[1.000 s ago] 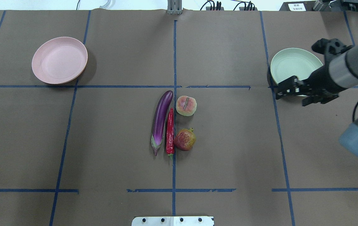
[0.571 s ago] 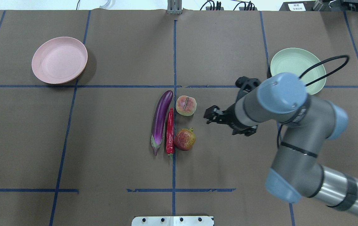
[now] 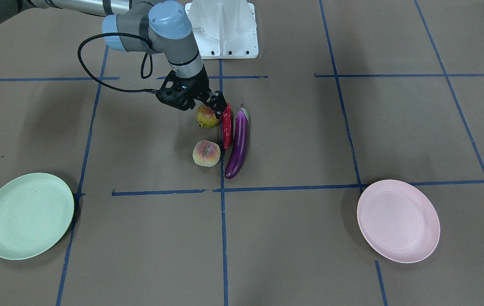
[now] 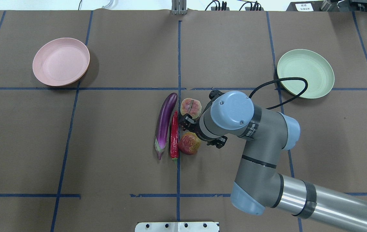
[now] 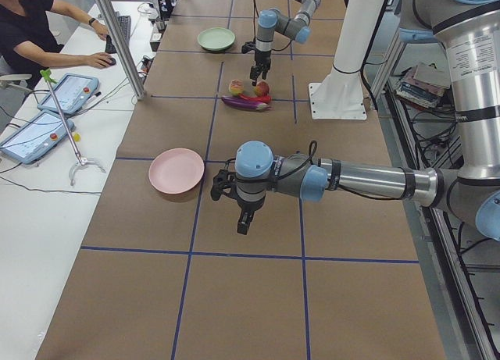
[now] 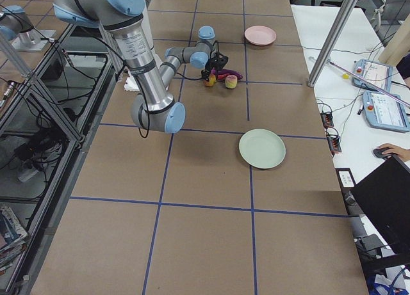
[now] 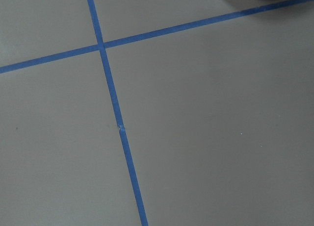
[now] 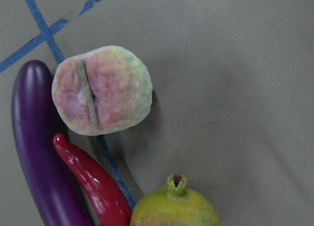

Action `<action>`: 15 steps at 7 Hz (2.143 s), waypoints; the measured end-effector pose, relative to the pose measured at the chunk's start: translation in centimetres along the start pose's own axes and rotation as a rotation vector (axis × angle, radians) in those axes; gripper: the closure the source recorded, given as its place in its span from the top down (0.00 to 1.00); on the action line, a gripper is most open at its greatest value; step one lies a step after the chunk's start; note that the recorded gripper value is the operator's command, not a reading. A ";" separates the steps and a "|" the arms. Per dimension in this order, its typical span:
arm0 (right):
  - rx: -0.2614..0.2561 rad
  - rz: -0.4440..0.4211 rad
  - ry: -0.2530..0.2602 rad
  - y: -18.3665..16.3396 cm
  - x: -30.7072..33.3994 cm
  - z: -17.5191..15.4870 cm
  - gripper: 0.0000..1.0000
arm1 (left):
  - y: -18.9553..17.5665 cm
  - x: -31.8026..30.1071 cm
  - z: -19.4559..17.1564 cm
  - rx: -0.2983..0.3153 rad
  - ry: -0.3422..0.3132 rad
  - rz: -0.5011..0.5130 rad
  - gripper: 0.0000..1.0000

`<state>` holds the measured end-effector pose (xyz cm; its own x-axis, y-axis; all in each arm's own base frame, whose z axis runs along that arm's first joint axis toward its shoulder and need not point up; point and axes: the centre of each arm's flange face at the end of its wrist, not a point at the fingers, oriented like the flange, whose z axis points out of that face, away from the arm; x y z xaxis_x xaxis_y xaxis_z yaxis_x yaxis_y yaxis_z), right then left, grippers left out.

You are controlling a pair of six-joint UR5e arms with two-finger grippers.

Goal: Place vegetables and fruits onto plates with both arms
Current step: 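Reach the right gripper down to the pomegranate beside the peach, then carry the pomegranate to the green plate while the left gripper reaches the eggplant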

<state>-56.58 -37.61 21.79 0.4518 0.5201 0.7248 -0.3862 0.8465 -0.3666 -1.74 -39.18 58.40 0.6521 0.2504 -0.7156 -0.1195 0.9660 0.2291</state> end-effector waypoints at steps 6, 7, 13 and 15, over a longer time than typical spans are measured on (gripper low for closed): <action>-0.006 -0.001 0.044 1.1 0.3 2.6 0.00 | -0.3 0.4 -0.3 0.019 0.008 0.013 1.00; -0.009 0.000 0.029 0.1 1.2 0.3 0.00 | -0.4 0.6 -0.2 0.017 0.014 0.018 1.00; 0.184 -0.329 0.271 -29.1 15.6 -10.5 0.02 | -11.8 24.2 5.5 0.028 0.258 -0.024 1.00; 0.190 -0.381 0.353 -39.2 19.1 -10.0 0.21 | -14.3 37.2 8.3 0.051 0.292 -0.009 1.00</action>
<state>-24.78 -59.69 44.19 0.8176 0.2154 0.5340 -0.2663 0.9637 0.0190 30.41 -44.24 34.00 0.4089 0.2564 -0.8758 -0.0720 0.9658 0.2491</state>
